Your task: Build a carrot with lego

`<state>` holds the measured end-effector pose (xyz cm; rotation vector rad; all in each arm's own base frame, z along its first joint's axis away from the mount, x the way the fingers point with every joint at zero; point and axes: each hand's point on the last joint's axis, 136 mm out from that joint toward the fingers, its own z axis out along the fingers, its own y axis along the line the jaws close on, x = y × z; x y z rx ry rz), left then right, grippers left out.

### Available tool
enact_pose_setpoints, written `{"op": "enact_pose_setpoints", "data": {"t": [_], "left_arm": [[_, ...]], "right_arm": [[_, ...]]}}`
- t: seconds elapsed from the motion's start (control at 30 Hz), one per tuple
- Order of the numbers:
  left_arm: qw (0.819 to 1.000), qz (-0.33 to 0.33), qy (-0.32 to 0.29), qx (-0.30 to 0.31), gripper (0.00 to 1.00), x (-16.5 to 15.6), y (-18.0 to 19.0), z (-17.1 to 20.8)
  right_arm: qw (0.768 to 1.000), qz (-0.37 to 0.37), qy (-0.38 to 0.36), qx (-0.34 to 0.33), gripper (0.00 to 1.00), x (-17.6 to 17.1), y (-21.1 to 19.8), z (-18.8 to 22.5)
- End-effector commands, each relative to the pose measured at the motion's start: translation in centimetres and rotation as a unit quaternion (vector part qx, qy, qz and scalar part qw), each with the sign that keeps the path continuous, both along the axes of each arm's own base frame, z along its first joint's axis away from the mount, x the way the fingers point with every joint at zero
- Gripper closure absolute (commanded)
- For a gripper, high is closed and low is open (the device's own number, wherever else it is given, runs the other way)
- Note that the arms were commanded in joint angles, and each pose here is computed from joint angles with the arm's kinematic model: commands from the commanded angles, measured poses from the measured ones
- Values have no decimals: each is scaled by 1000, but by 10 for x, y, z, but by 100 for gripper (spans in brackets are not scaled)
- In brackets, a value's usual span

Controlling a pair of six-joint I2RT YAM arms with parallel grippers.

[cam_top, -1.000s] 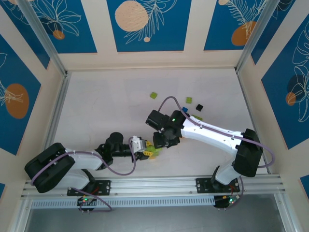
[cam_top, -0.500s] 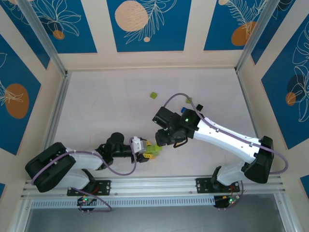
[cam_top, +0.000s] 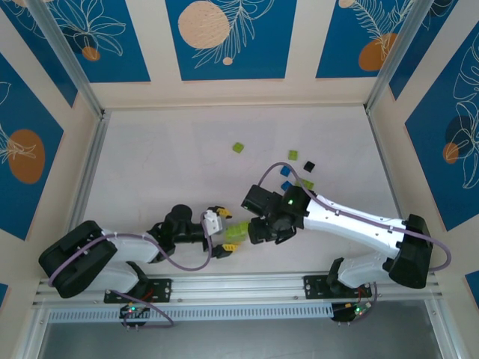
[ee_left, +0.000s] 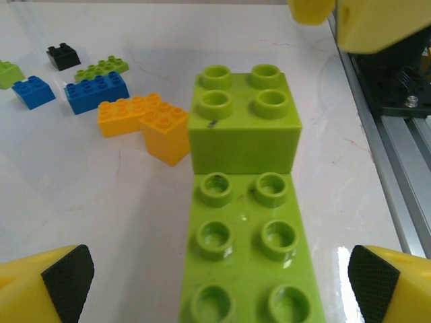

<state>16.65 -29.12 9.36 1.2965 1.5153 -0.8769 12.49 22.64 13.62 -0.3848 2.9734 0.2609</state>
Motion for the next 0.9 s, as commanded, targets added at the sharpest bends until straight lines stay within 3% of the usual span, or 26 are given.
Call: {"op": "enact_pose_setpoints", "data": {"t": [0.0, 0.53, 0.87], "left_arm": [[1000, 7, -5, -24, 1, 7, 3, 12], [998, -38, 26, -38, 1, 4, -2, 14], [999, -30, 20, -28, 1, 11, -4, 9]], "right_arm": [[1000, -5, 9, 14, 46, -1, 10, -6], [1000, -14, 8, 12, 47, 30, 11, -25], [1000, -5, -2, 11, 49, 51, 18, -31]]}}
